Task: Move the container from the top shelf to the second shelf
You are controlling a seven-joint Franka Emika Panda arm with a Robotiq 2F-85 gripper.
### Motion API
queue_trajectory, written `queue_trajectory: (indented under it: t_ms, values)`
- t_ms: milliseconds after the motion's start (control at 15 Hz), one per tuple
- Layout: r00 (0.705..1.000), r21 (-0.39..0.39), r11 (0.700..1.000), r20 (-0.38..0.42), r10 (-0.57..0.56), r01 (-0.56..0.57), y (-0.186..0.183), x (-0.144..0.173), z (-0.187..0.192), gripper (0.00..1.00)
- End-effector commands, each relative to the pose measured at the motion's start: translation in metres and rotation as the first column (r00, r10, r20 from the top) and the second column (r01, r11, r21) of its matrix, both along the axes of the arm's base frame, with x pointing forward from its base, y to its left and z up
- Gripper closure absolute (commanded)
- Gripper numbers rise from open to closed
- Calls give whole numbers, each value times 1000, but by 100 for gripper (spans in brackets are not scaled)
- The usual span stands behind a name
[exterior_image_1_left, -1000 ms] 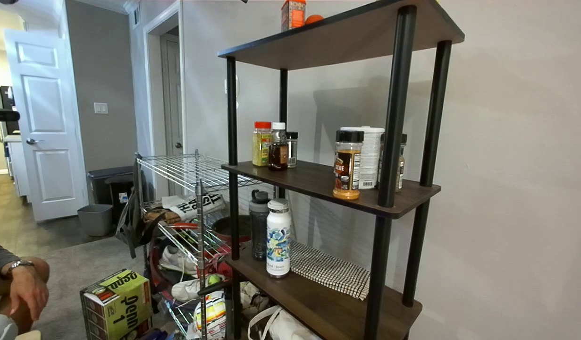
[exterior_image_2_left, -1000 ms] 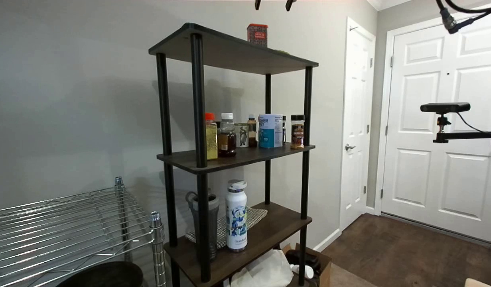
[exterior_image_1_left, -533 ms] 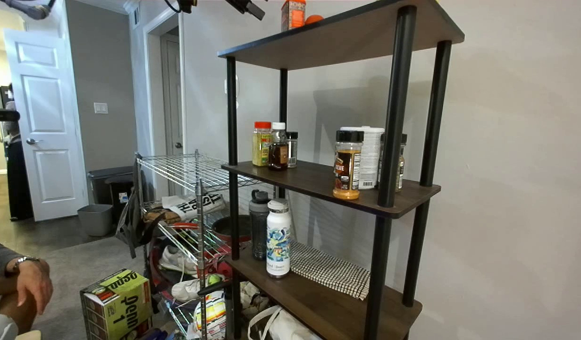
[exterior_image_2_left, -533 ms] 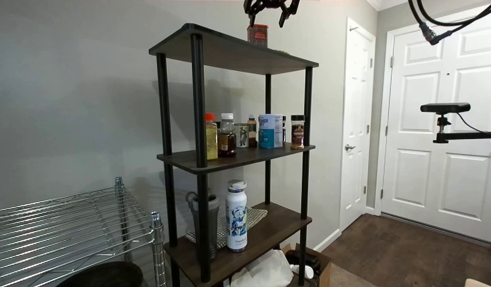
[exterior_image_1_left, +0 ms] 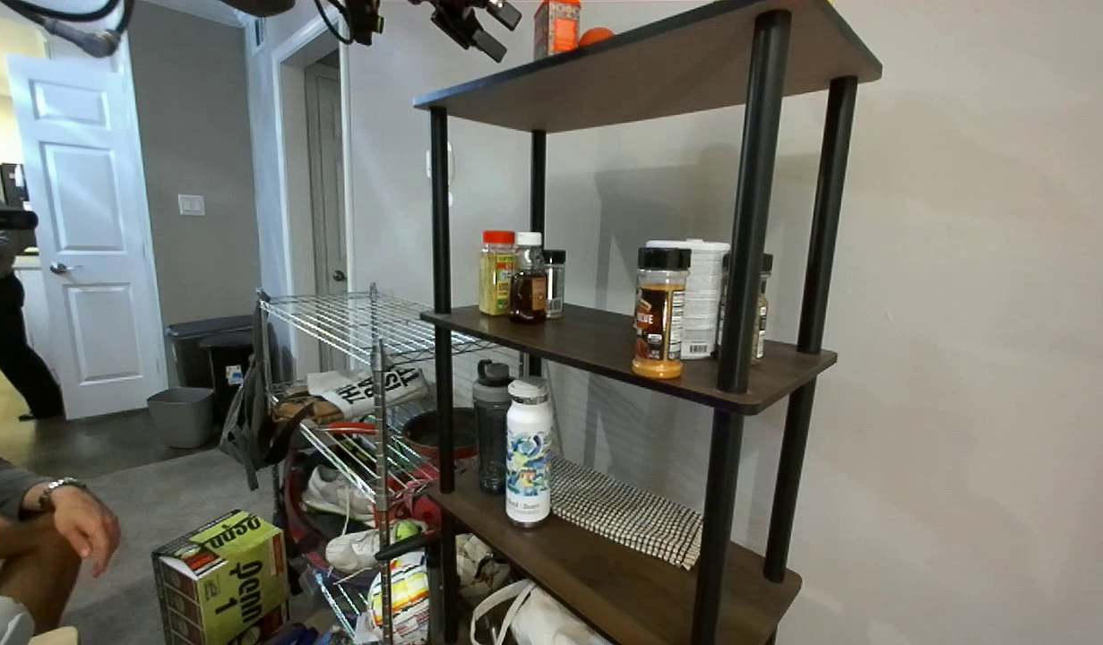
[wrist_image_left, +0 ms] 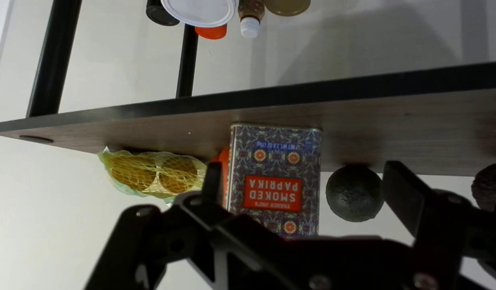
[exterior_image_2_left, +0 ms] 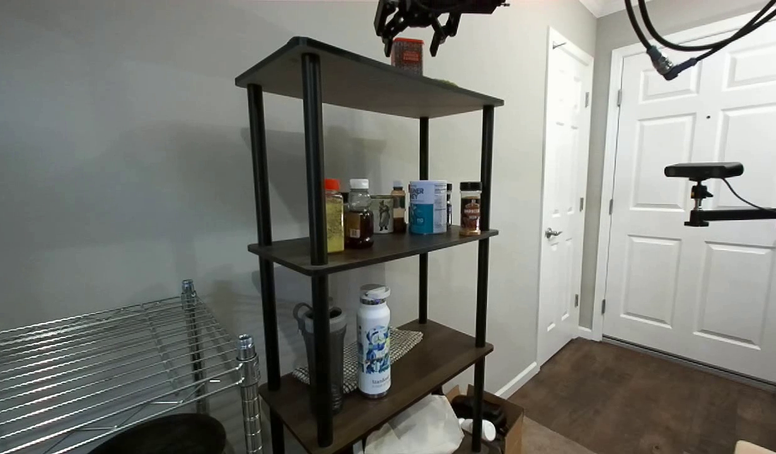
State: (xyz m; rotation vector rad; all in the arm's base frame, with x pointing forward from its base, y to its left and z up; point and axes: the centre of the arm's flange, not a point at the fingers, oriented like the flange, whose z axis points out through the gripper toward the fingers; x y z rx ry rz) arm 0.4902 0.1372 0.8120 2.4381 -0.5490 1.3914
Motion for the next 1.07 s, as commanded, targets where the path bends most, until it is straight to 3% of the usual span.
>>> queue_trajectory:
  t_ms: [0,600,1000]
  values:
    - [1000,9,1000,13,-13,12,-5,10,-2,0]
    - [998,9,999,50,-45,44,-35,30,15,0]
    - [998,22,999,61,-31,30,-34,53,15,0]
